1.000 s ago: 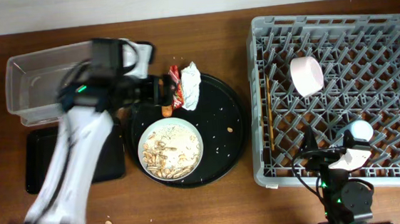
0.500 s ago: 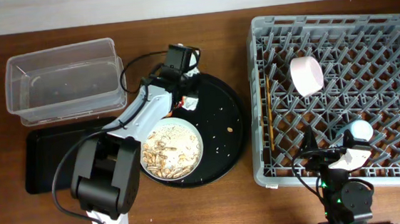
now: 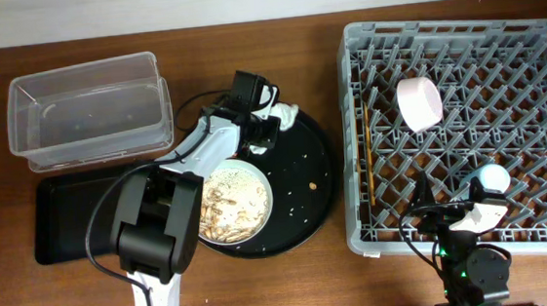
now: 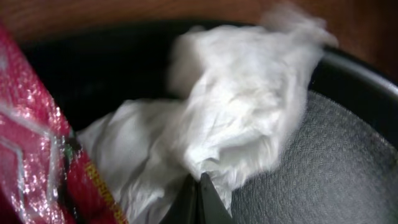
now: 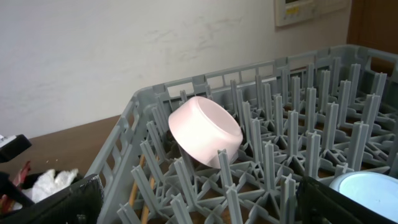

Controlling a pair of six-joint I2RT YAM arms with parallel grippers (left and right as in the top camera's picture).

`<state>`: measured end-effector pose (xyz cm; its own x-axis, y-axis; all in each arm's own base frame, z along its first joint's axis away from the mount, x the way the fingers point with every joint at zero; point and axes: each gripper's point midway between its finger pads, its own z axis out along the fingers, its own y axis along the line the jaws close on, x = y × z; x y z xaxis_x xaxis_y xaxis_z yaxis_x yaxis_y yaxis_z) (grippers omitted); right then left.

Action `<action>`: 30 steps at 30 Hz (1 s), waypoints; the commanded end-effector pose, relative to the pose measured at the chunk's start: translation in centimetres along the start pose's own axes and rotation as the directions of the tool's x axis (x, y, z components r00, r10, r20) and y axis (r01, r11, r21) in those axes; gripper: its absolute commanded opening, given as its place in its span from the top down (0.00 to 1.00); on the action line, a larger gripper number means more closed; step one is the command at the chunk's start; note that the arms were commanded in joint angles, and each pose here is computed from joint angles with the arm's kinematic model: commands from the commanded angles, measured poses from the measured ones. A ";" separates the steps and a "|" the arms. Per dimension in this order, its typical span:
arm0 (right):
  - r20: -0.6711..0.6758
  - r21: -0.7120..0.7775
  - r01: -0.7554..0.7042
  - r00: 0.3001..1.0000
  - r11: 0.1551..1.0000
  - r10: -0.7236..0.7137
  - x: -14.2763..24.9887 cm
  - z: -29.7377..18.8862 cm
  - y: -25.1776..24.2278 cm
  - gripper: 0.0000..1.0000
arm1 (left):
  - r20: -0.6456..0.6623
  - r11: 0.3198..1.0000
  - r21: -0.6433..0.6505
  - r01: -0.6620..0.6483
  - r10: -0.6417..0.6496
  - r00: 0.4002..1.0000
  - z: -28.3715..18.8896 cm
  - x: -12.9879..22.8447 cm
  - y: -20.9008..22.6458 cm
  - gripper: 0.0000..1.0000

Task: Sort waste into correct bins and load items into the dishwasher rack
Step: 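Grasp the white tissue with the left gripper and drop it in clear bin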

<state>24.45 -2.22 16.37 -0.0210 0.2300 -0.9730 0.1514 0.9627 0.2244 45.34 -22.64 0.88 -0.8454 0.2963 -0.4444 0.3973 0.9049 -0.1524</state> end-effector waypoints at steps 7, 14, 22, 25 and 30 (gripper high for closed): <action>-0.004 0.004 -0.006 1.000 1.000 0.006 0.3 0.0 -0.2 0.02 | 0.069 0.990 -0.128 0.062 -0.053 0.996 -13.7 -5.9 0.7 1.00; -0.004 0.004 -0.006 1.000 1.000 0.006 0.3 0.0 -0.2 0.02 | 0.272 0.712 -0.337 0.616 -0.553 0.788 -25.6 -1.4 19.6 0.99; -0.004 0.004 -0.006 1.000 1.000 0.006 0.3 0.0 -0.2 0.02 | 0.261 0.851 -0.297 0.433 -0.364 0.894 -20.4 -4.6 23.1 0.23; -0.004 0.004 -0.006 1.000 1.000 0.006 0.3 0.0 -0.2 0.02 | 0.158 0.926 -0.159 0.342 -0.318 0.935 -18.4 -5.0 16.4 0.30; -0.004 0.004 -0.006 1.000 1.000 0.006 0.3 0.0 -0.2 0.02 | -0.072 0.987 -0.150 0.060 -0.071 0.995 -10.1 -2.8 4.6 0.41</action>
<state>24.45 -2.22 16.37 -0.0209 0.2304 -0.9729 0.1514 0.9626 0.2247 46.92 -12.03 14.18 -0.8972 0.1217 -0.4245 0.1908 0.9737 -0.1242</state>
